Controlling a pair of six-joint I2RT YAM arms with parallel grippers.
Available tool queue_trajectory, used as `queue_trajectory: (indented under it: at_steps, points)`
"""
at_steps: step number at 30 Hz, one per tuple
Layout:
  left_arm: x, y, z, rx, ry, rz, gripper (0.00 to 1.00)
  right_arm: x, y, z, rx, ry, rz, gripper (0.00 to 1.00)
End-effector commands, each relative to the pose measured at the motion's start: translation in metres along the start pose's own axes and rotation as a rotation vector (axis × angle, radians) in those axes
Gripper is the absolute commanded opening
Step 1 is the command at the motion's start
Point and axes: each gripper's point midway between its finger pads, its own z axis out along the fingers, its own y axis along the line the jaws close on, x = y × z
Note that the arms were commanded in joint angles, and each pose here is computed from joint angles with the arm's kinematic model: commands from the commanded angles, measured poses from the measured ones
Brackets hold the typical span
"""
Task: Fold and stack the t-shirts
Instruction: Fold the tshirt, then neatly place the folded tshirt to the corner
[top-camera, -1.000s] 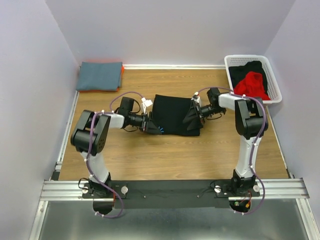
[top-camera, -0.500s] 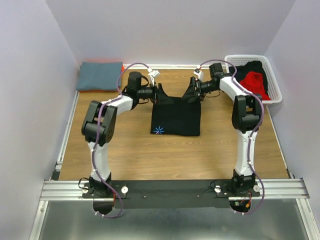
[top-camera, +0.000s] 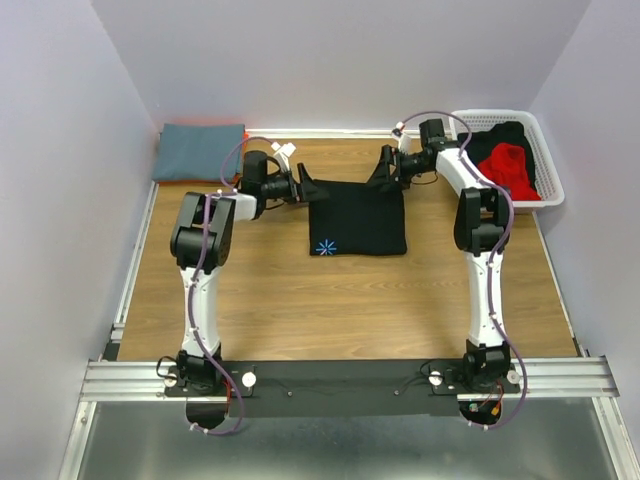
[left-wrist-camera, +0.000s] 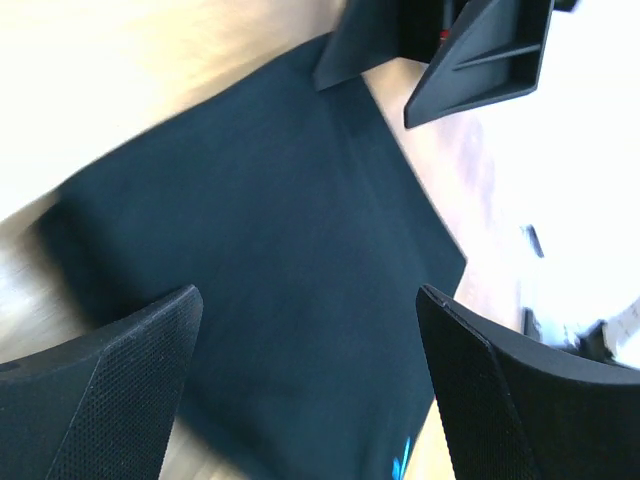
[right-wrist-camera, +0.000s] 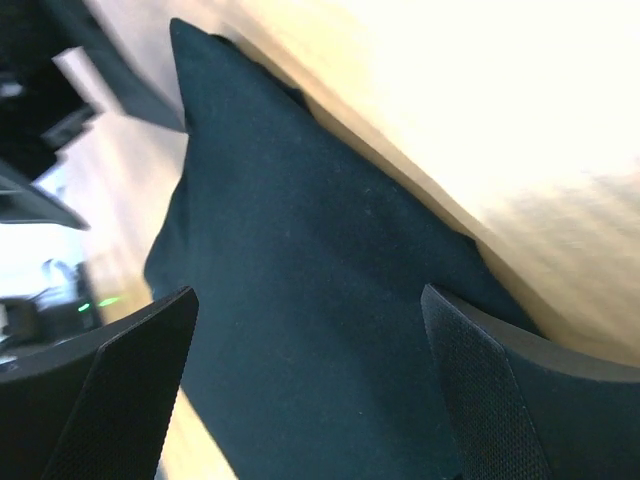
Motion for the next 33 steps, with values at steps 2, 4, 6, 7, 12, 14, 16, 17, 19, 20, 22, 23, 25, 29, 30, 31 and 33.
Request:
queue_trajectory:
  at_steps: [2,4,6,7,12,14,16,17,19,20,22,23,25,29,30,31,33]
  points:
    - [-0.066,-0.061,-0.042,-0.039,-0.16,0.264,0.96,-0.037,0.003,-0.024,0.129,-0.088,-0.133,1.0]
    - [-0.095,-0.091,-0.075,-0.121,-0.239,0.412,0.95,-0.046,0.025,-0.035,0.119,-0.112,-0.172,1.0]
    - [-0.12,-0.117,-0.105,-0.188,-0.309,0.519,0.96,-0.052,0.055,-0.051,0.129,-0.135,-0.254,0.99]
    - [-0.122,-0.116,-0.116,-0.226,-0.309,0.511,0.95,-0.05,0.063,-0.051,0.143,-0.132,-0.279,0.99]
    - [-0.16,-0.131,-0.207,-0.382,-0.447,0.551,0.98,-0.017,0.121,-0.027,0.371,-0.044,-0.6,0.96]
    - [-0.166,-0.129,-0.232,-0.421,-0.478,0.541,0.98,-0.004,0.132,-0.016,0.414,-0.011,-0.674,0.93]
    - [-0.174,-0.129,-0.26,-0.461,-0.5,0.528,0.98,0.009,0.142,-0.004,0.45,0.023,-0.747,0.9]
    - [-0.166,-0.117,-0.266,-0.509,-0.453,0.493,0.98,0.022,0.15,0.011,0.485,0.057,-0.79,0.89]
    - [-0.161,-0.106,-0.275,-0.57,-0.395,0.467,0.98,0.036,0.155,0.027,0.505,0.093,-0.822,0.84]
    - [-0.161,-0.104,-0.281,-0.611,-0.387,0.5,0.98,0.048,0.163,0.04,0.52,0.116,-0.849,0.79]
    - [-0.151,-0.096,-0.285,-0.646,-0.387,0.492,0.98,0.07,0.167,0.062,0.537,0.169,-0.881,0.75]
    - [-0.147,-0.094,-0.286,-0.657,-0.387,0.494,0.98,0.078,0.168,0.07,0.539,0.186,-0.887,0.73]
    - [-0.136,-0.089,-0.287,-0.669,-0.38,0.487,0.98,0.099,0.17,0.089,0.524,0.234,-0.897,0.66]
    - [-0.12,-0.074,-0.282,-0.674,-0.351,0.441,0.98,0.116,0.172,0.104,0.545,0.269,-0.922,0.51]
    - [-0.116,-0.069,-0.28,-0.671,-0.342,0.426,0.98,0.122,0.169,0.109,0.545,0.285,-0.92,0.46]
    - [-0.114,-0.067,-0.279,-0.668,-0.34,0.417,0.98,0.124,0.17,0.113,0.544,0.289,-0.924,0.44]
    - [-0.111,-0.061,-0.277,-0.668,-0.333,0.402,0.98,0.13,0.162,0.117,0.556,0.313,-0.915,0.43]
